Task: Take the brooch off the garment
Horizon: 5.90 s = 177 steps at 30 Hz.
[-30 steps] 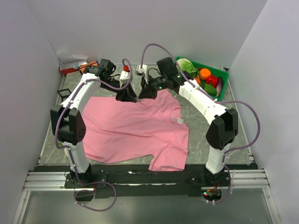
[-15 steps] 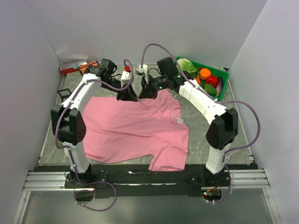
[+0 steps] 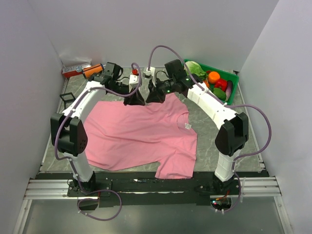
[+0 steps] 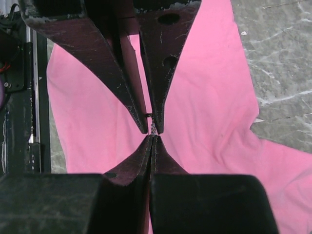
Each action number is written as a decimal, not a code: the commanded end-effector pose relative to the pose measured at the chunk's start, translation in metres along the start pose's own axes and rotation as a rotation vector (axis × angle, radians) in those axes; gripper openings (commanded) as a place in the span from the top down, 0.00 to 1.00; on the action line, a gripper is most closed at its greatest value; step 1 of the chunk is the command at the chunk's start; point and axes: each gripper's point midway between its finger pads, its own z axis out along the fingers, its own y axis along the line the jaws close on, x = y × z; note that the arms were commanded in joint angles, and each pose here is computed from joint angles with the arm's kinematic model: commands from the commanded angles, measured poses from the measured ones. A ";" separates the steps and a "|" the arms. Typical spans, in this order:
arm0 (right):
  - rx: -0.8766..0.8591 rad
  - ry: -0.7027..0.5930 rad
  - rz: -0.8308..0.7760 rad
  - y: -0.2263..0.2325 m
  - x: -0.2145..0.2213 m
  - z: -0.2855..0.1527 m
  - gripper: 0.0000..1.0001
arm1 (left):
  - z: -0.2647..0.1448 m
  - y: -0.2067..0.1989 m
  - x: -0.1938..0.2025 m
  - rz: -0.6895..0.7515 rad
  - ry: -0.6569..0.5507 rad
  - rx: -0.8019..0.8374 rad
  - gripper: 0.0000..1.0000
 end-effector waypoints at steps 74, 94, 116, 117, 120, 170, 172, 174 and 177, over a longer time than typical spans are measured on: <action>-0.473 0.115 1.160 0.042 0.147 0.057 1.00 | 0.015 -0.039 0.081 -0.854 -0.131 -0.436 0.04; -0.282 0.250 1.190 0.015 0.219 0.091 1.00 | 0.055 -0.058 0.156 -0.755 0.150 -0.223 0.27; -0.264 0.284 1.234 0.009 0.240 0.095 1.00 | 0.071 -0.022 0.192 -0.808 0.270 -0.358 0.42; -0.268 0.284 1.234 0.009 0.240 0.096 1.00 | 0.073 -0.023 0.192 -0.798 0.280 -0.358 0.42; -0.267 0.281 1.234 0.008 0.239 0.096 1.00 | 0.078 -0.026 0.196 -0.796 0.302 -0.351 0.42; -0.870 -0.095 1.302 0.048 0.125 0.021 1.00 | 0.058 -0.068 0.121 -1.029 -0.136 0.086 0.32; -0.868 -0.096 1.294 0.048 0.124 0.021 1.00 | 0.059 -0.069 0.119 -1.040 -0.152 0.107 0.32; -0.867 -0.103 1.275 0.048 0.122 0.021 1.00 | 0.061 -0.069 0.118 -1.048 -0.160 0.122 0.33; -0.856 -0.105 1.249 0.048 0.119 0.021 1.00 | 0.064 -0.069 0.114 -1.050 -0.164 0.165 0.35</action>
